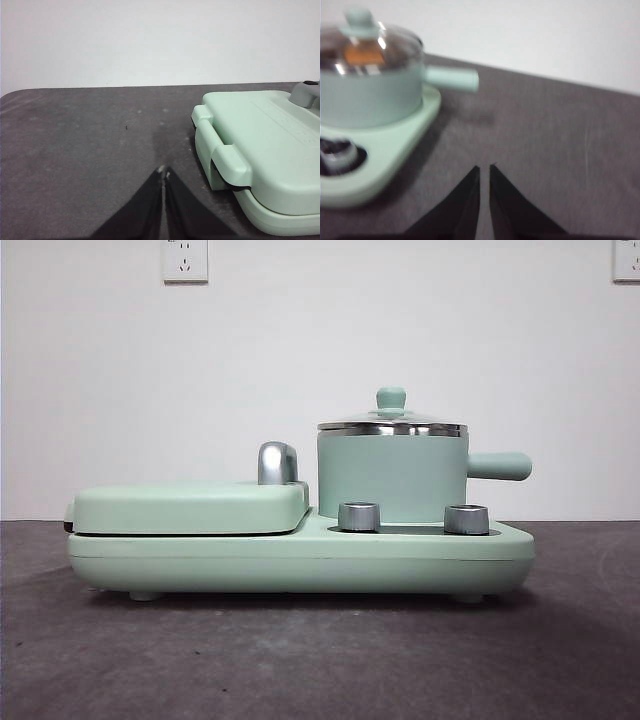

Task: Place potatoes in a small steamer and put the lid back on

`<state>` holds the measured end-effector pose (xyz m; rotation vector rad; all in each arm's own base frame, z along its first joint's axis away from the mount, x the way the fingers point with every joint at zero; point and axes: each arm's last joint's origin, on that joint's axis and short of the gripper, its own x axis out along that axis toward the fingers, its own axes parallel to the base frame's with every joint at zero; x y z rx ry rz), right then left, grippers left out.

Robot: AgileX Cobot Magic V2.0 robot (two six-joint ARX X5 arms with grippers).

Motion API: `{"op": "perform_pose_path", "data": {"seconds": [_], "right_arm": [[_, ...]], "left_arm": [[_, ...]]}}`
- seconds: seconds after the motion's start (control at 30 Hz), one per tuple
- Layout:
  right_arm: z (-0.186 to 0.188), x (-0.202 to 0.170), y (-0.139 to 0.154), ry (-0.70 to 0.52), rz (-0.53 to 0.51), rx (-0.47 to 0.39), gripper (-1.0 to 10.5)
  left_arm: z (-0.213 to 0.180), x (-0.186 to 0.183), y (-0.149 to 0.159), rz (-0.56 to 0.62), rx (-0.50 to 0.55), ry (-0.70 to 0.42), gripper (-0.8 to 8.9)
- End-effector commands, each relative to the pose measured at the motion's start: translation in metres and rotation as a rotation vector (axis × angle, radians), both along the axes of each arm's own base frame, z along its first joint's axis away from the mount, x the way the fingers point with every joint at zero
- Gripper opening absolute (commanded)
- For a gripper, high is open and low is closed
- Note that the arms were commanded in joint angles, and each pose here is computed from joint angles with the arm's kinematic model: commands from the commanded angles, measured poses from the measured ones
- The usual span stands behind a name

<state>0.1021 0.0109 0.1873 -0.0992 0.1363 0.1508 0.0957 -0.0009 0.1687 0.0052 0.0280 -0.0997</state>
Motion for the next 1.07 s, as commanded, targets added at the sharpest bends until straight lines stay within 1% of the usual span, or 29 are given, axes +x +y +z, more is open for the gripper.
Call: {"op": "perform_pose_path", "data": {"seconds": [0.03,0.17,1.07], "right_arm": [[-0.014,0.0,-0.001,-0.051,-0.017,0.051,0.3],[-0.029,-0.005,-0.002,-0.043,-0.02,0.065,0.3],[-0.029,-0.006,-0.002,-0.046,-0.02,0.067,0.3]], "left_arm": [[-0.005,0.001,0.0,0.004,0.003,0.007,0.06],[-0.005,0.001,0.0,0.004,0.003,0.007,0.06],[-0.004,0.001,0.0,0.004,0.003,-0.008,0.06]]}}
